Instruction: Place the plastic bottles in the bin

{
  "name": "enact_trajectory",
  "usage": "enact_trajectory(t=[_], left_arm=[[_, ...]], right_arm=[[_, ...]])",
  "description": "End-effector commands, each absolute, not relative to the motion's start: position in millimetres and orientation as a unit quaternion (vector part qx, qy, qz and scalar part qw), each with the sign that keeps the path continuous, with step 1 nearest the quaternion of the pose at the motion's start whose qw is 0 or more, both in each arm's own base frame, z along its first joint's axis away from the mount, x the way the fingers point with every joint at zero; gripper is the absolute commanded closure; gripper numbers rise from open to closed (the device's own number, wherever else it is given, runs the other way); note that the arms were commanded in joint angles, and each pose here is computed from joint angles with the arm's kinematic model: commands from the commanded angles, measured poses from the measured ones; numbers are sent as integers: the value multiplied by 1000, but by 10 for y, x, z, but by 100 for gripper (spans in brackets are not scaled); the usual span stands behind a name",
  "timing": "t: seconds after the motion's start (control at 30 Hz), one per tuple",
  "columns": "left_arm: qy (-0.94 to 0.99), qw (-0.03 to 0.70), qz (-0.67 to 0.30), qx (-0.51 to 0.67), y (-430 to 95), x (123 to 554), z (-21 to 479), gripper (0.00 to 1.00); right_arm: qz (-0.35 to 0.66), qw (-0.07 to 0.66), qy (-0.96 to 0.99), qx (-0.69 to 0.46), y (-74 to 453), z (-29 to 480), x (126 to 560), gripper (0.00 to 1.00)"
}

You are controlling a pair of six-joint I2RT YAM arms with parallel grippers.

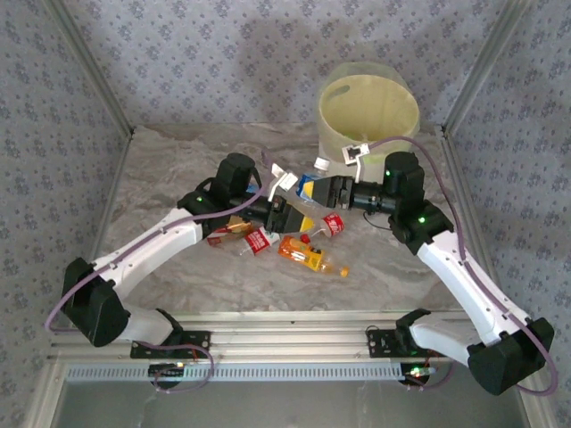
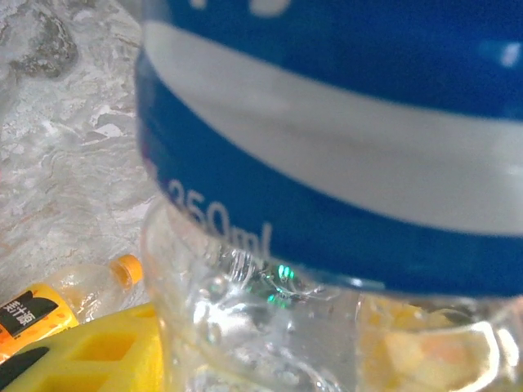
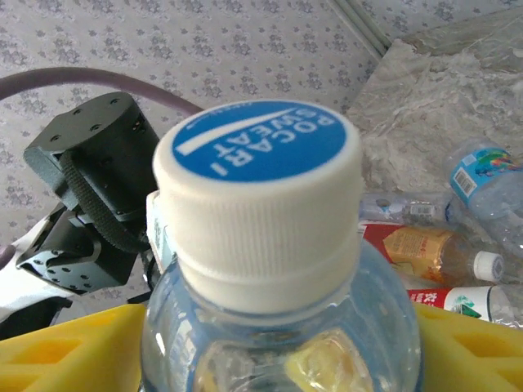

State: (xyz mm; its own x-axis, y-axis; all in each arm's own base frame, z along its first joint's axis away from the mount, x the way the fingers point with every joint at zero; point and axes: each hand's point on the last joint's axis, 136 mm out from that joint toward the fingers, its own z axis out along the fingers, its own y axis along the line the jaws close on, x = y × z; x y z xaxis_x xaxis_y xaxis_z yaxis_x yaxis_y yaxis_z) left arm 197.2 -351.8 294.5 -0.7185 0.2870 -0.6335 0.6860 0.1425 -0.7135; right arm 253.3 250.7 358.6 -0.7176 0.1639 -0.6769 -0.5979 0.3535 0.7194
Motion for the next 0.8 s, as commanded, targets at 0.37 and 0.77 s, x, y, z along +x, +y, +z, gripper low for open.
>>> enact_trajectory(t=[0.37,0.77], left_arm=[[709,233,-553,371,-3533,2049,3291,1],[688,368,-487,392,-3392,2228,3433,0]], right_arm=[[525,380,750,-132,2302,3798,2467,42],[420,457,781,-70,1773,3866,2579,40]])
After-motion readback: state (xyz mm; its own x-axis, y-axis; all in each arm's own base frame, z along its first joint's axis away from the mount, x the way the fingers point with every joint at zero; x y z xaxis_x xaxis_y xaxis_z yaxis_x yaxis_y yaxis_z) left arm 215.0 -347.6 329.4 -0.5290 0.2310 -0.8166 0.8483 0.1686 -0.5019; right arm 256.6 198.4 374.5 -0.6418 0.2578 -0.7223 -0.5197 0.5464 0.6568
